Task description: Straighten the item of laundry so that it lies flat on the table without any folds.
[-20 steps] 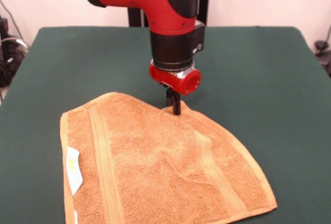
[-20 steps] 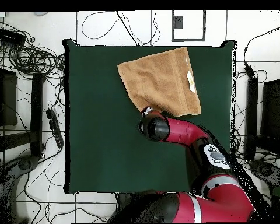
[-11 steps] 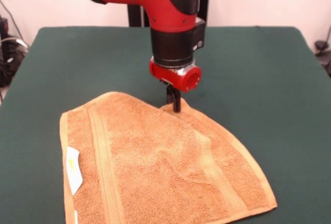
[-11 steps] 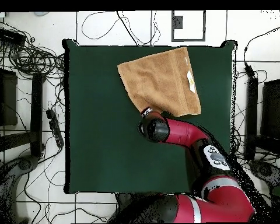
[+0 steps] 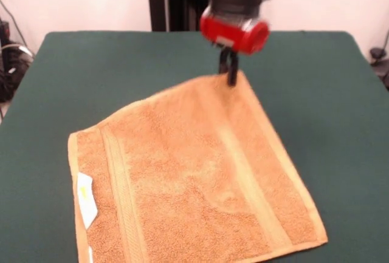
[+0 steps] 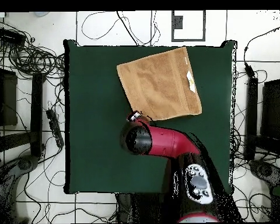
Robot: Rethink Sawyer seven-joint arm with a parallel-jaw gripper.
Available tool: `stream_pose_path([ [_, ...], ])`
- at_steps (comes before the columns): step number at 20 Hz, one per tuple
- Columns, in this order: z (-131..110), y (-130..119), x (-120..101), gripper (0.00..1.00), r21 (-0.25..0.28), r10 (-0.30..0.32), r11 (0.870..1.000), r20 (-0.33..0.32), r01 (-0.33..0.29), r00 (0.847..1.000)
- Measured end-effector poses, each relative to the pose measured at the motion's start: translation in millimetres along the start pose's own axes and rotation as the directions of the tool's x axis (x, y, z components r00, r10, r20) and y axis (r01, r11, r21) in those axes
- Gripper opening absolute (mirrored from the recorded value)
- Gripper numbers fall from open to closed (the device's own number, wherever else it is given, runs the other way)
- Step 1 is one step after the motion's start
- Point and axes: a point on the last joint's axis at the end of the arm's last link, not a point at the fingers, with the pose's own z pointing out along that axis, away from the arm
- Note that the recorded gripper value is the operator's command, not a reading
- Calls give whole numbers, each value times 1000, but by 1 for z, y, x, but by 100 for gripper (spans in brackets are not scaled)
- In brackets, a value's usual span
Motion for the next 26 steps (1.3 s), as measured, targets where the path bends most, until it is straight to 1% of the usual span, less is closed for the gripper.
stream_pose_path([
  [1,-22,8,9,0,6,-13,1000,11,13,1000],
  [4,-57,17,18,0,6,-19,1000,26,19,999],
  [8,-81,15,17,0,-8,3,1000,35,-2,999],
  [10,-93,3,10,0,-16,38,999,36,-38,999],
  [11,-99,-17,0,0,-20,81,997,33,-80,996],
  [13,-100,-28,-6,0,-22,104,994,32,-103,994],
  [14,-98,-55,-20,0,-28,151,988,34,-150,988],
  [15,-93,-74,-30,0,-33,178,984,40,-177,983],
  [16,-87,-96,-39,0,-35,199,980,50,-197,979],
  [17,-82,-109,-44,0,-37,208,978,58,-206,976],
  [18,-74,-131,-51,0,-39,219,976,74,-216,973],
  [19,-49,-194,-61,100,-48,219,976,120,-214,968],
  [22,-39,-218,-60,100,-54,208,978,135,-203,969],
  [23,-33,-231,-58,100,-58,196,980,139,-190,971],
  [25,-23,-253,-47,100,-66,165,985,134,-157,977],
  [26,-20,-259,-40,100,-70,150,987,126,-142,981],
])
